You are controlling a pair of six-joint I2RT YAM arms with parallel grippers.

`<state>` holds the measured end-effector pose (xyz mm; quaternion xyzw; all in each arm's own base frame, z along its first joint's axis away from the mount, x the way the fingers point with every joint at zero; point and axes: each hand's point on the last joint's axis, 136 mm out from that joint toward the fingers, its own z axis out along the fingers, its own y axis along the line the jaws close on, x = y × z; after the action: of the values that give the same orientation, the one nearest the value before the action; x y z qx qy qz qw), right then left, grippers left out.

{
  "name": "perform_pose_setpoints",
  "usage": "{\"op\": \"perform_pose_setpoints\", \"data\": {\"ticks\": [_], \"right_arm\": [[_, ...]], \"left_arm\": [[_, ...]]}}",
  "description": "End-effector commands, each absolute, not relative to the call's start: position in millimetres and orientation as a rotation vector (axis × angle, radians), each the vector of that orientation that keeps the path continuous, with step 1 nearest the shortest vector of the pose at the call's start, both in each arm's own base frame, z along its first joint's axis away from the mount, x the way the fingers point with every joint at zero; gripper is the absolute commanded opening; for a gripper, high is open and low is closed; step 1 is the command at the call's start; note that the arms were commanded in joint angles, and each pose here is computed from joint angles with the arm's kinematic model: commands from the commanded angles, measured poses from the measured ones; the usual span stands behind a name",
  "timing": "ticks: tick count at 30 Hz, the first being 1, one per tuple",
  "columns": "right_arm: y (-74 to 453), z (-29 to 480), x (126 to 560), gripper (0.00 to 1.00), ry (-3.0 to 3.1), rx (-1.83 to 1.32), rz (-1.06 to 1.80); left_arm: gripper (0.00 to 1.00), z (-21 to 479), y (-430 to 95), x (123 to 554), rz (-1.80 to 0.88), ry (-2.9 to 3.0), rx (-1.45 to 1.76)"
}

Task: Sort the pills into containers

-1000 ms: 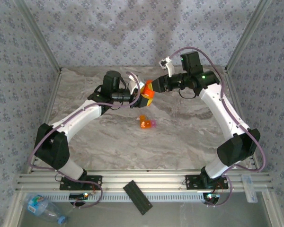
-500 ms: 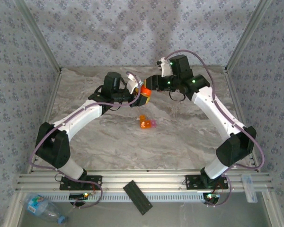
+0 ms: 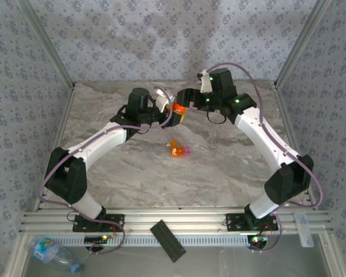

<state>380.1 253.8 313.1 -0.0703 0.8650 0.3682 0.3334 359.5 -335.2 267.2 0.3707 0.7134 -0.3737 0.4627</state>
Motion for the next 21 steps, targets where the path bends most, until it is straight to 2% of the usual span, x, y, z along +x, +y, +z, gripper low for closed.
{"op": "perform_pose_setpoints", "data": {"ticks": [1,9,21], "right_arm": [[234,340,357,0.97,2.177,-0.290,1.035],[211,363,343,0.98,2.021,-0.558,1.052],[240,386,360,0.91,1.949,-0.732,1.139]], "left_arm": [[0.00,299,-339,366,-0.978,1.631,0.883],[0.00,313,-343,345,-1.140,1.556,1.009],[0.00,314,-346,329,-1.264,1.559,1.107]]}}
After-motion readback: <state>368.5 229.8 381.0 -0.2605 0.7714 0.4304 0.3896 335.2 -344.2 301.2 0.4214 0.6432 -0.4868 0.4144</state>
